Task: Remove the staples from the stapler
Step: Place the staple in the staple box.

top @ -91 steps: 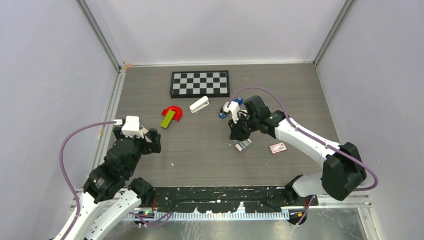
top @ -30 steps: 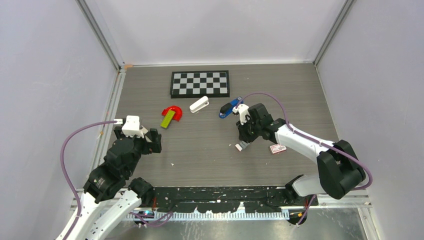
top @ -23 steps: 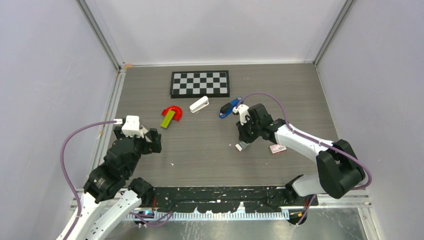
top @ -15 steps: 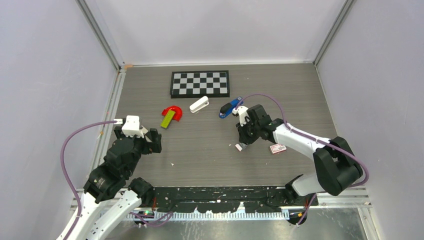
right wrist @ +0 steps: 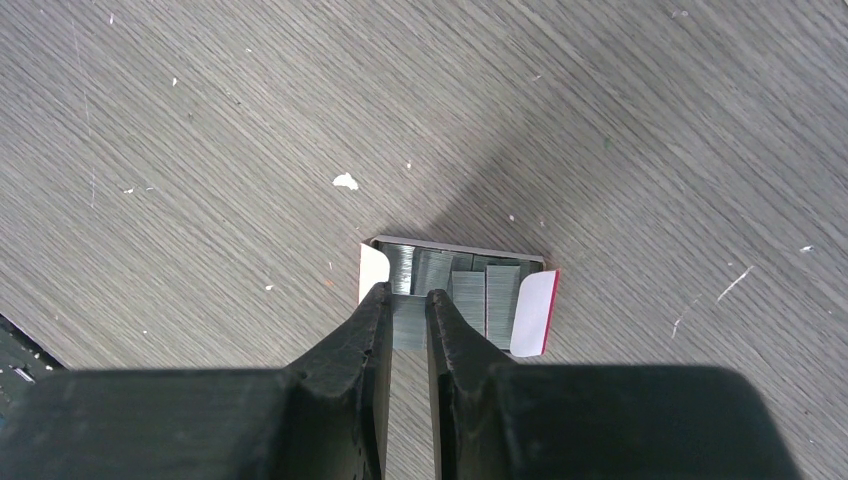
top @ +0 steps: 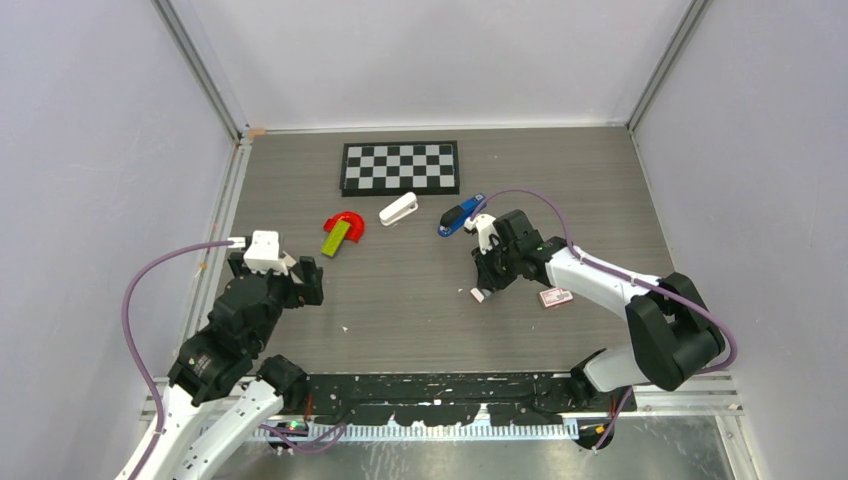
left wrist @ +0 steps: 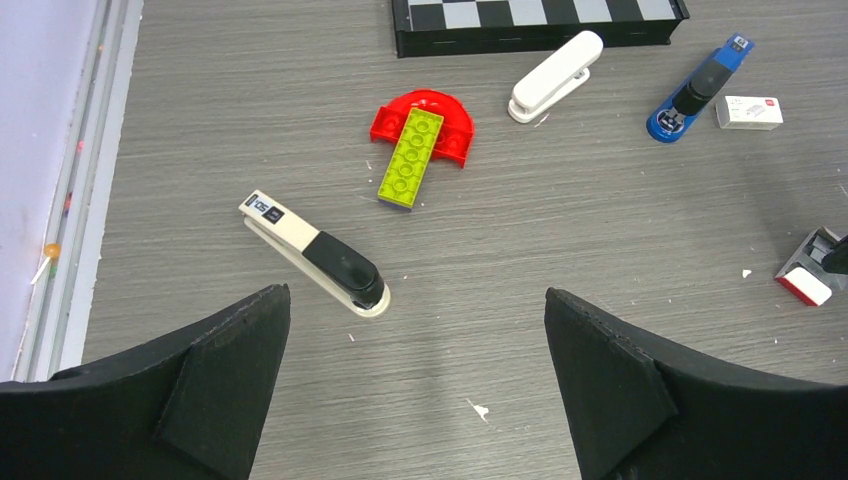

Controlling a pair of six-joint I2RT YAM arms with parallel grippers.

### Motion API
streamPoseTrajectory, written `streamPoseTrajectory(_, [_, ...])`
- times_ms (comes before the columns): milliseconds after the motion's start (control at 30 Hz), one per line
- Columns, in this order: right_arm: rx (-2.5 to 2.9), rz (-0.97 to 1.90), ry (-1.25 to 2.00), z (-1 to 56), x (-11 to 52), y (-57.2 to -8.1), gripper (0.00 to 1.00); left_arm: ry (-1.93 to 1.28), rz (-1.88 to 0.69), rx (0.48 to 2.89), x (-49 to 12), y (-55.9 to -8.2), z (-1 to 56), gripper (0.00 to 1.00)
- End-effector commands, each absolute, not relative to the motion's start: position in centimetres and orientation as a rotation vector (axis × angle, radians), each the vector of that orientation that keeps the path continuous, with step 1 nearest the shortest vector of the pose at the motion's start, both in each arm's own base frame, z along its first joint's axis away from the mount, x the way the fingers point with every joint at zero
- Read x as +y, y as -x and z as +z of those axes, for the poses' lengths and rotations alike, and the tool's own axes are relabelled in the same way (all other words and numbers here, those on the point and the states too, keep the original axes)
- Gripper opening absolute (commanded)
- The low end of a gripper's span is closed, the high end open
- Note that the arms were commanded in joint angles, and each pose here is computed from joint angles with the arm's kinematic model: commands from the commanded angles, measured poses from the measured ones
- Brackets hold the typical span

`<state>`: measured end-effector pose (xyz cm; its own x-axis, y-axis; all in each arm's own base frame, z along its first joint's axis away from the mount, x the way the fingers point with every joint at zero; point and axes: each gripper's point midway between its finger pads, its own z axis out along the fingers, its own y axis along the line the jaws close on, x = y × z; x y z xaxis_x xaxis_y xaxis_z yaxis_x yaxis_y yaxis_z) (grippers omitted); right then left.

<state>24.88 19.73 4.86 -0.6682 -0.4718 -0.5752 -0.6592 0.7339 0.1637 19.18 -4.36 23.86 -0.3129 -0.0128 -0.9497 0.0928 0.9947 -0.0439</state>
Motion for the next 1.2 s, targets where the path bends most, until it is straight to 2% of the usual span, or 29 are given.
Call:
streamPoseTrajectory(0, [2.383, 0.516, 0.851, 6.24, 20.71, -25.87, 0.11, -0.051, -0.124, 1.855, -4.78, -19.85, 24.63, 1.00])
streamPoseTrajectory(1167, [2.424, 0.465, 0.875, 5.29, 20.80, -26.00, 0.13, -0.046, -0.131, 1.853, -4.76, -19.85, 24.64, 1.00])
